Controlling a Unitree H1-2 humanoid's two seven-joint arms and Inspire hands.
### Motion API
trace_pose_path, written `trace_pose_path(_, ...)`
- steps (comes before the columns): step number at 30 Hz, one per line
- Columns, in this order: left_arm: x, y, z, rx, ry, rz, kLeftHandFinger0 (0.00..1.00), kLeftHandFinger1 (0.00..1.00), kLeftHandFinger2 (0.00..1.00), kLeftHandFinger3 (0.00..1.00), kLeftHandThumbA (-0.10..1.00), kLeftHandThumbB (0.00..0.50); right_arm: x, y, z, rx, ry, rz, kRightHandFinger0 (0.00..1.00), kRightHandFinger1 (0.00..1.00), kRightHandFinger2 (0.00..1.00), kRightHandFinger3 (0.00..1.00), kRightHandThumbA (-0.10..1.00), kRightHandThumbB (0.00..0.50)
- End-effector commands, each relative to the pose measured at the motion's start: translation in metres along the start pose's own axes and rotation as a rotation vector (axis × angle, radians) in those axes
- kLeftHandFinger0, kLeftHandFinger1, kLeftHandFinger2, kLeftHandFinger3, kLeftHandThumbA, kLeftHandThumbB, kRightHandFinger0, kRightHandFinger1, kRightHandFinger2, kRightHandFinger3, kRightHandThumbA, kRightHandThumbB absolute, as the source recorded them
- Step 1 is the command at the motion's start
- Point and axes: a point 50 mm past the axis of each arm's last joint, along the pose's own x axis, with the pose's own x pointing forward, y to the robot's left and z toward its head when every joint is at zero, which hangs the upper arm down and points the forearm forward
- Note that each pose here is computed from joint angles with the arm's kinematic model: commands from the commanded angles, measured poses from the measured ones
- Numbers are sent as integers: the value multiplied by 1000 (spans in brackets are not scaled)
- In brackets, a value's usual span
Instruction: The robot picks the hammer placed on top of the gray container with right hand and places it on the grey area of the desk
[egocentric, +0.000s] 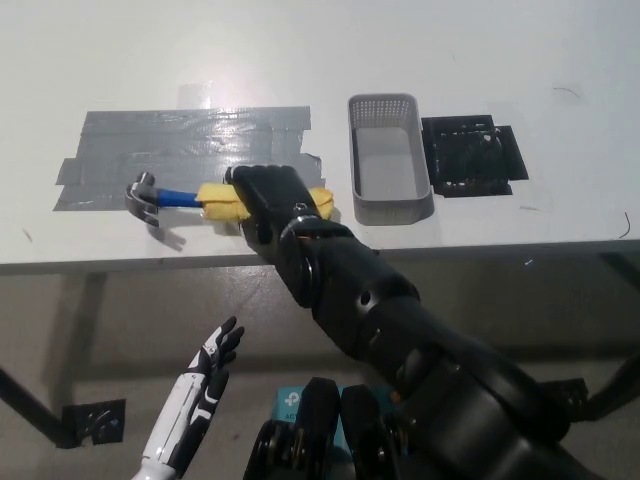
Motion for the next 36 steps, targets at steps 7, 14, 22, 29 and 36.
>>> trace_pose_path(7, 6, 3, 13, 28, -46, -27, 1000, 1000, 1000, 1000, 1000, 315, 16, -64, 23, 143, -13, -24, 1000, 1000, 1000, 1000, 870, 500)
trace_pose_path(14, 6, 2, 13, 20, -50, -32, 1000, 1000, 1000, 1000, 1000, 304, 20, -95, 33, 138, -45, -124, 1000, 1000, 1000, 1000, 935, 500)
trace_pose_path(22, 7, 2, 13, 27, -54, -45, 1000, 1000, 1000, 1000, 1000, 306, 22, -116, 43, 124, -77, -147, 1000, 1000, 1000, 1000, 895, 500)
trace_pose_path(29, 12, 3, 15, 30, -51, -43, 1000, 1000, 1000, 1000, 1000, 317, 22, -158, 64, 199, -186, -180, 1000, 1000, 1000, 1000, 982, 500)
trace_pose_path(36, 28, 11, 21, 51, -93, -23, 1000, 1000, 1000, 1000, 1000, 294, -1, -269, 74, 227, -424, -362, 1000, 1000, 1000, 1000, 1000, 500)
